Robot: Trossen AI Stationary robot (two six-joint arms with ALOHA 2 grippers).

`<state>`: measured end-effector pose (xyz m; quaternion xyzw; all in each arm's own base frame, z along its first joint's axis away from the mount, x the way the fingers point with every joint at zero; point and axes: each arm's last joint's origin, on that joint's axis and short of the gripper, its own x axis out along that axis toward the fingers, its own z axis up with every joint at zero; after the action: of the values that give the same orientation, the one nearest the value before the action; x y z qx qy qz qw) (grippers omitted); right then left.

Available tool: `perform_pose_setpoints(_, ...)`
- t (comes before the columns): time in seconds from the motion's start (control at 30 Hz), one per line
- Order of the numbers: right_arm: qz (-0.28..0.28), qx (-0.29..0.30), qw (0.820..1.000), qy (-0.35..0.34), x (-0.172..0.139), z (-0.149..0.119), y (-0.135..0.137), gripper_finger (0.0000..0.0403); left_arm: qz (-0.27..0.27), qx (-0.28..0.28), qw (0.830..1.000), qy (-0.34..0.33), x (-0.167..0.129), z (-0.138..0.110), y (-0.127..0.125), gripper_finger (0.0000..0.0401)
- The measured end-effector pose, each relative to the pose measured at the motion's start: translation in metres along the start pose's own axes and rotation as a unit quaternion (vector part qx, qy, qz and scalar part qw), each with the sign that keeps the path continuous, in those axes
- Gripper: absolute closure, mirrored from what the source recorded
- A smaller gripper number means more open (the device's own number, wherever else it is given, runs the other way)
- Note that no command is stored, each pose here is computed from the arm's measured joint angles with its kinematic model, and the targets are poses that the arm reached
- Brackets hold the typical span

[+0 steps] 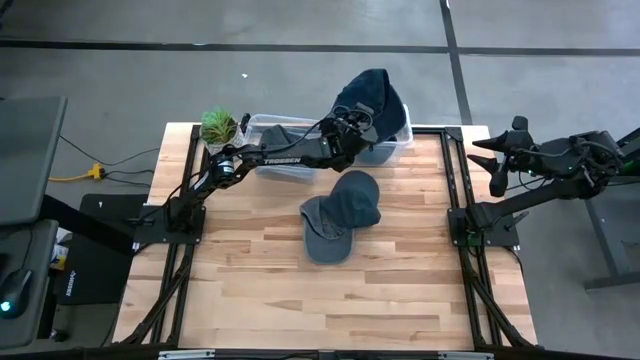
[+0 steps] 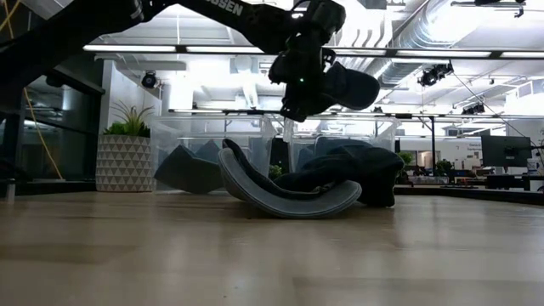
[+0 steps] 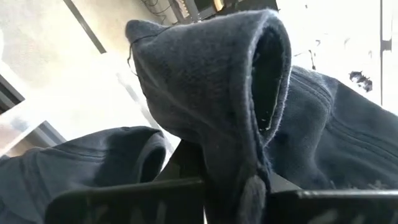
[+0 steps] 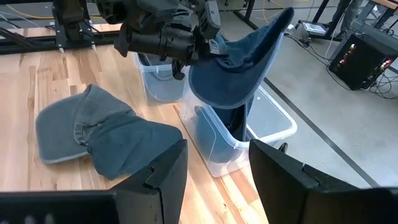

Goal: Pick & Place hat
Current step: Put the bottom blue cap into the right transparent bin

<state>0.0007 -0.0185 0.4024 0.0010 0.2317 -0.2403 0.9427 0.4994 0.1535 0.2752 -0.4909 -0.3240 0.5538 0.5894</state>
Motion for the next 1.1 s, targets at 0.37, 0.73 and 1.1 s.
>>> perform_pose_setpoints(0.37,0.0,0.003,1.0,0.0,0.0,0.0,0.0,0.0236,-0.009,0.012,1.0,-0.005,-0.004,-0.002,-0.003,0.0398)
perform_pose_setpoints(0.73,0.0,0.006,1.0,0.0,0.0,0.0,0.0,0.0236,-0.018,0.052,0.998,-0.011,-0.02,-0.007,-0.008,0.04)
perform_pose_setpoints(1.1,0.004,0.009,1.0,-0.004,0.0,0.001,0.001,0.0236,-0.007,0.181,0.982,-0.045,-0.01,0.0,-0.008,0.04)
